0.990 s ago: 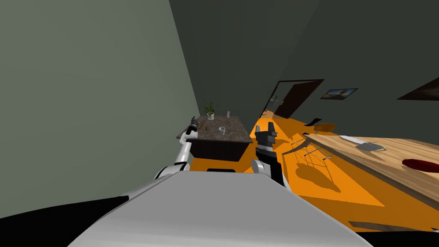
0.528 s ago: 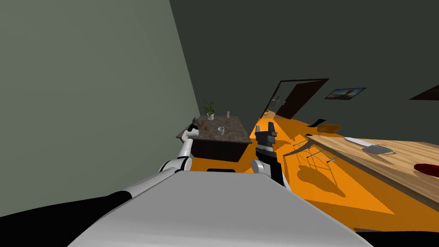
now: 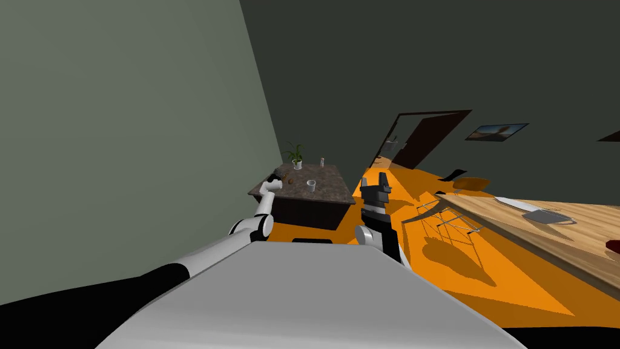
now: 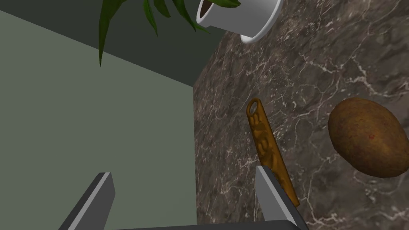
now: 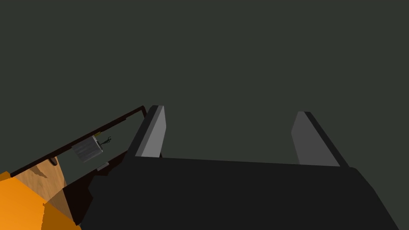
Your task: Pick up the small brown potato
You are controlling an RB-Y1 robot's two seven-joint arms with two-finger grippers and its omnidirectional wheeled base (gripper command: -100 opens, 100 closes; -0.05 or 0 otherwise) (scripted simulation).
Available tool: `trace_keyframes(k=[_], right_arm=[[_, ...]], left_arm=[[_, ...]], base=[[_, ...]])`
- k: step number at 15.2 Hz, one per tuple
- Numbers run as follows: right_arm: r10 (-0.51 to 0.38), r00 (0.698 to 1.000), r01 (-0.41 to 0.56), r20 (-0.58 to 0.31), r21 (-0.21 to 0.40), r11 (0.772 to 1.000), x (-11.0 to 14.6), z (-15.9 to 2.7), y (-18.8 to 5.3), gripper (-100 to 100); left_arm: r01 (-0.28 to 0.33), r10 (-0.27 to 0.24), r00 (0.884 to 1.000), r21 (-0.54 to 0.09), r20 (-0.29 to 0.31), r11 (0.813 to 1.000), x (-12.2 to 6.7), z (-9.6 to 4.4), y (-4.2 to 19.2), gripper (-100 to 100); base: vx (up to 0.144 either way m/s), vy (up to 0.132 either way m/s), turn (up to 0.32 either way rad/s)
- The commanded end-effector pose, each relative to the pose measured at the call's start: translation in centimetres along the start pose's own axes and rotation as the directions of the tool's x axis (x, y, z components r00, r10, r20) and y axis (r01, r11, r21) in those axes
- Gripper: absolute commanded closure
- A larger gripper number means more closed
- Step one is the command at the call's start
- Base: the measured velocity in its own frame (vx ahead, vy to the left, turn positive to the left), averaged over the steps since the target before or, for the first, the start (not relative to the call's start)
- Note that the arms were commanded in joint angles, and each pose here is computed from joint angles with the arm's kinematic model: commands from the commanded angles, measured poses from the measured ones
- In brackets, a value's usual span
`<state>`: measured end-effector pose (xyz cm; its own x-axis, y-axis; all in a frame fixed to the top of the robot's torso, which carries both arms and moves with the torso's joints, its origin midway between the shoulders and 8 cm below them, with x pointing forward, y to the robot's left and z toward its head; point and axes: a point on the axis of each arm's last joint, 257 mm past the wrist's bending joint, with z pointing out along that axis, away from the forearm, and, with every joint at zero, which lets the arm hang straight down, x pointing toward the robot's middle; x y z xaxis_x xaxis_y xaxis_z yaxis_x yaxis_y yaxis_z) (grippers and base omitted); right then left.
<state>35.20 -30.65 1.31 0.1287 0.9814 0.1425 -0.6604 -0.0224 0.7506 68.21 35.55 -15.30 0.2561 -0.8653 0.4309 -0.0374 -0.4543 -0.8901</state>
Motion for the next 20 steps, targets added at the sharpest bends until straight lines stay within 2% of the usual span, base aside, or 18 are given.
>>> trace_keyframes(k=[1,2,3,5,6,7,8,10,11,12,13,14,15,16,17,18,19,20], right_arm=[[0.000,1.000,0.000,0.000,0.000,1.000,0.0,0.0,0.0,0],[0.000,1.000,0.000,0.000,0.000,1.000,0.0,0.0,0.0,0],[0.000,1.000,0.000,0.000,0.000,1.000,0.0,0.0,0.0,0],[0.000,1.000,0.000,0.000,0.000,1.000,0.0,0.0,0.0,0],[0.000,1.000,0.000,0.000,0.000,1.000,0.0,0.0,0.0,0],[0.000,1.000,0.000,0.000,0.000,1.000,0.0,0.0,0.0,0],[0.000,1.000,0.000,0.000,0.000,1.000,0.0,0.0,0.0,0],[0.000,1.000,0.000,0.000,0.000,1.000,0.0,0.0,0.0,0],[0.000,1.000,0.000,0.000,0.000,1.000,0.0,0.0,0.0,0],[0.000,1.000,0.000,0.000,0.000,1.000,0.0,0.0,0.0,0],[0.000,1.000,0.000,0.000,0.000,1.000,0.0,0.0,0.0,0],[0.000,1.000,0.000,0.000,0.000,1.000,0.0,0.0,0.0,0],[0.000,1.000,0.000,0.000,0.000,1.000,0.0,0.0,0.0,0],[0.000,1.000,0.000,0.000,0.000,1.000,0.0,0.0,0.0,0],[0.000,1.000,0.000,0.000,0.000,1.000,0.0,0.0,0.0,0],[0.000,1.000,0.000,0.000,0.000,1.000,0.0,0.0,0.0,0],[0.000,1.000,0.000,0.000,0.000,1.000,0.0,0.0,0.0,0],[0.000,1.000,0.000,0.000,0.000,1.000,0.0,0.0,0.0,0]], left_arm=[[0.028,-0.027,0.999,-0.048,0.023,0.998,-0.3,0.5,1.6,-100],[0.028,-0.027,0.999,-0.048,0.023,0.998,-0.3,0.5,1.6,-100],[0.066,-0.062,0.997,-0.080,0.040,0.995,-0.1,0.9,2.2,-100],[0.066,-0.061,0.997,-0.097,0.048,0.993,-0.4,0.9,3.0,-100],[0.102,-0.094,0.993,-0.129,0.066,0.986,-0.2,1.2,3.7,-100],[0.102,-0.092,0.993,-0.144,0.074,0.984,-0.5,1.2,4.5,-100],[0.137,-0.123,0.988,-0.171,0.090,0.976,-0.1,1.5,5.1,-100],[0.137,-0.120,0.988,-0.189,0.100,0.972,-0.5,1.4,6.1,-100],[0.170,-0.146,0.982,-0.225,0.121,0.959,-0.3,1.5,7.2,-100],[0.171,-0.144,0.982,-0.233,0.125,0.957,-0.4,1.4,7.6,-100],[0.201,-0.167,0.975,-0.265,0.146,0.943,-0.2,1.4,8.6,-100],[0.202,-0.165,0.975,-0.273,0.151,0.940,-0.4,1.4,9.1,-100],[0.230,-0.185,0.968,-0.302,0.170,0.925,-0.1,1.3,10.0,-100],[0.231,-0.183,0.967,-0.311,0.176,0.922,-0.3,1.2,10.6,-100],[0.256,-0.199,0.960,-0.338,0.195,0.906,0.0,1.0,11.6,-100],[0.257,-0.197,0.960,-0.346,0.199,0.903,-0.2,0.9,12.0,-100],[0.280,-0.209,0.953,-0.373,0.219,0.884,0.0,0.7,13.2,-100],[0.280,-0.208,0.953,-0.377,0.221,0.883,-0.1,0.6,13.4,-100]], base=[[0.022,-0.033,0.034],[0.014,-0.024,0.015],[0.022,-0.027,0.028],[0.024,-0.024,0.022],[0.028,-0.026,0.028],[0.033,-0.030,0.027],[0.043,-0.029,0.035],[0.041,-0.019,0.020],[0.035,-0.011,0.020],[0.039,-0.014,0.021],[0.044,-0.013,0.033],[0.046,-0.014,0.024],[0.055,-0.013,0.030],[0.057,-0.003,0.024],[0.059,0.004,0.024],[0.057,0.004,0.018],[0.054,0.007,0.025],[0.047,0.004,0.020]])
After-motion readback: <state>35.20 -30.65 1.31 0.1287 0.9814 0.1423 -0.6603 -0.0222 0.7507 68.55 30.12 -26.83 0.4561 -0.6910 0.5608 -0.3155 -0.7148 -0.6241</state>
